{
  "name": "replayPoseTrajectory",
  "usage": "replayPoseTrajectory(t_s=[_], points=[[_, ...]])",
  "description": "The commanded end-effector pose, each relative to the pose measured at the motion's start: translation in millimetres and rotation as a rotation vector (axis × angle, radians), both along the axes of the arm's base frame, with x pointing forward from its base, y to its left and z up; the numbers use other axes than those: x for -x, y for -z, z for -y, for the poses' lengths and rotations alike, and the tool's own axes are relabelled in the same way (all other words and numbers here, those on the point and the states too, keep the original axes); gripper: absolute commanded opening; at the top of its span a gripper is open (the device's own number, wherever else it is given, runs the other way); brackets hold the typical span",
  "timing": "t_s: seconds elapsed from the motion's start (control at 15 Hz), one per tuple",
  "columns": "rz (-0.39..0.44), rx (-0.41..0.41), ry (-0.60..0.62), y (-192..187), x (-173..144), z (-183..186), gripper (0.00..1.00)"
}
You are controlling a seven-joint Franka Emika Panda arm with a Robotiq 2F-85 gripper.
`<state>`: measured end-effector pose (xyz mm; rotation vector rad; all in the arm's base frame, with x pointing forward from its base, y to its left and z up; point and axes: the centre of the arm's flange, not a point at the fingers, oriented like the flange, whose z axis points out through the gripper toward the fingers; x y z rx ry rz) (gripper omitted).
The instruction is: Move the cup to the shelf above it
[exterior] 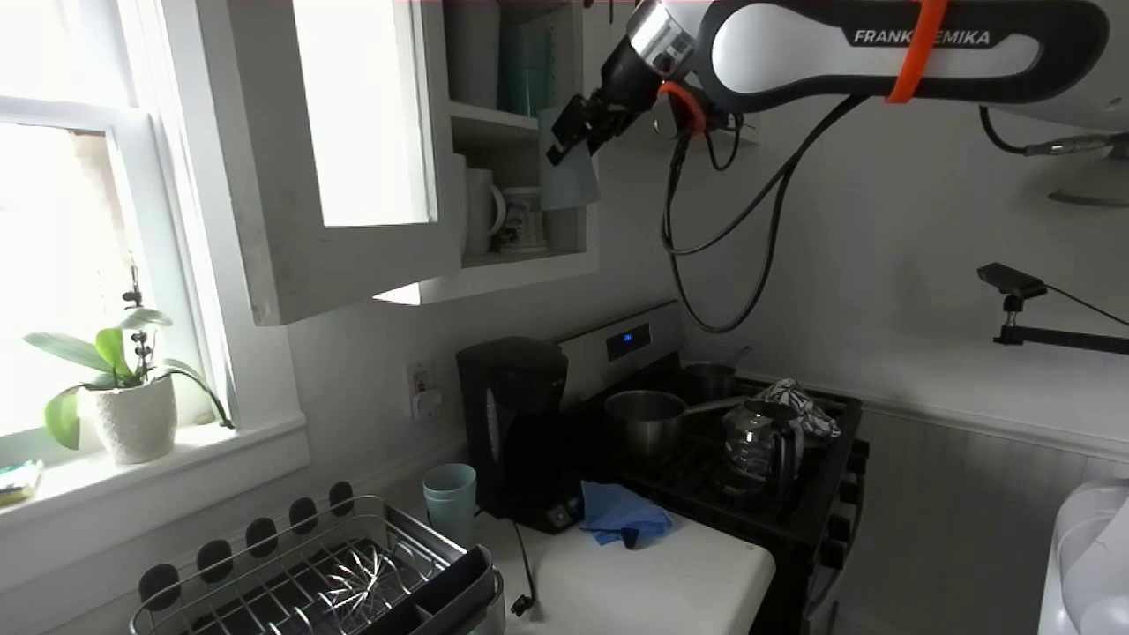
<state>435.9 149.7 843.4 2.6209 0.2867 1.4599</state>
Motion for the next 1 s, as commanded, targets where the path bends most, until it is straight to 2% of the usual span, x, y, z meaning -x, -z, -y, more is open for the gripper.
replayPoseTrajectory(t_s=[0.0,0.33,0.73,0.93], points=[[0.037,-0.003,-0.007,-33,13,9,0.52],[0.132,-0.039,-0.032,-66,11,4,0.52],[0.311,-0.11,-0.091,-105,-12,-12,0.52],[0.338,-0.128,-0.116,-110,-29,-19,0.52]])
